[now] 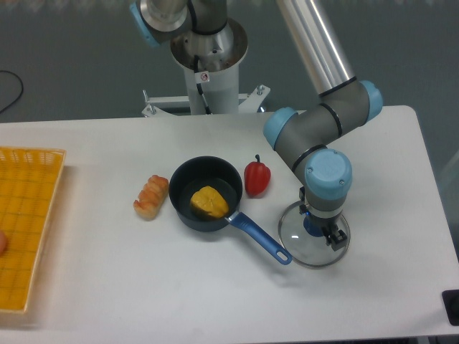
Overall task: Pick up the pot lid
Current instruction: 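Close the gripper around the blue knob and hold it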
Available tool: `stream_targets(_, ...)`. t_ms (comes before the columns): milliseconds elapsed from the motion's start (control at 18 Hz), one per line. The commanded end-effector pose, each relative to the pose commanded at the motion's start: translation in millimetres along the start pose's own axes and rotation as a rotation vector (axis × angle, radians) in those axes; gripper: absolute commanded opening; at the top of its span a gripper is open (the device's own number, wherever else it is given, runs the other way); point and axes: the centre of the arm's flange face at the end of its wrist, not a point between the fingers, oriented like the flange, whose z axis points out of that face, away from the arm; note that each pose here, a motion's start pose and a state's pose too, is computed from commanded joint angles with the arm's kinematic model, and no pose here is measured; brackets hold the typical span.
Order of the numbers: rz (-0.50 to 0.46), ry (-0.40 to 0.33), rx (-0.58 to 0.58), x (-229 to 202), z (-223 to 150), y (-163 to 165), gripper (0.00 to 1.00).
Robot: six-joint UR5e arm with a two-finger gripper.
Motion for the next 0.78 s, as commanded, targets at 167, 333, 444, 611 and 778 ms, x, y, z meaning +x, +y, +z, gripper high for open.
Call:
stream_targets(167, 0.0, 0.002, -0.001, 0.2, 0.2, 0.1, 0.81)
stream_targets(333, -0.001, 0.006, -0.021, 1.1, 1.3, -2.3, 0.75)
stream_targets(444, 0.003, 0.008, -0.022, 1.2, 3.0, -4.4, 0.75)
stream_targets(611, 0.003, 0.004, -0.024, -0.1, 0.9, -4.9, 0.75)
stream_targets(778, 0.002, 0.007, -0.024, 0.0, 2.1, -5.1, 0.73)
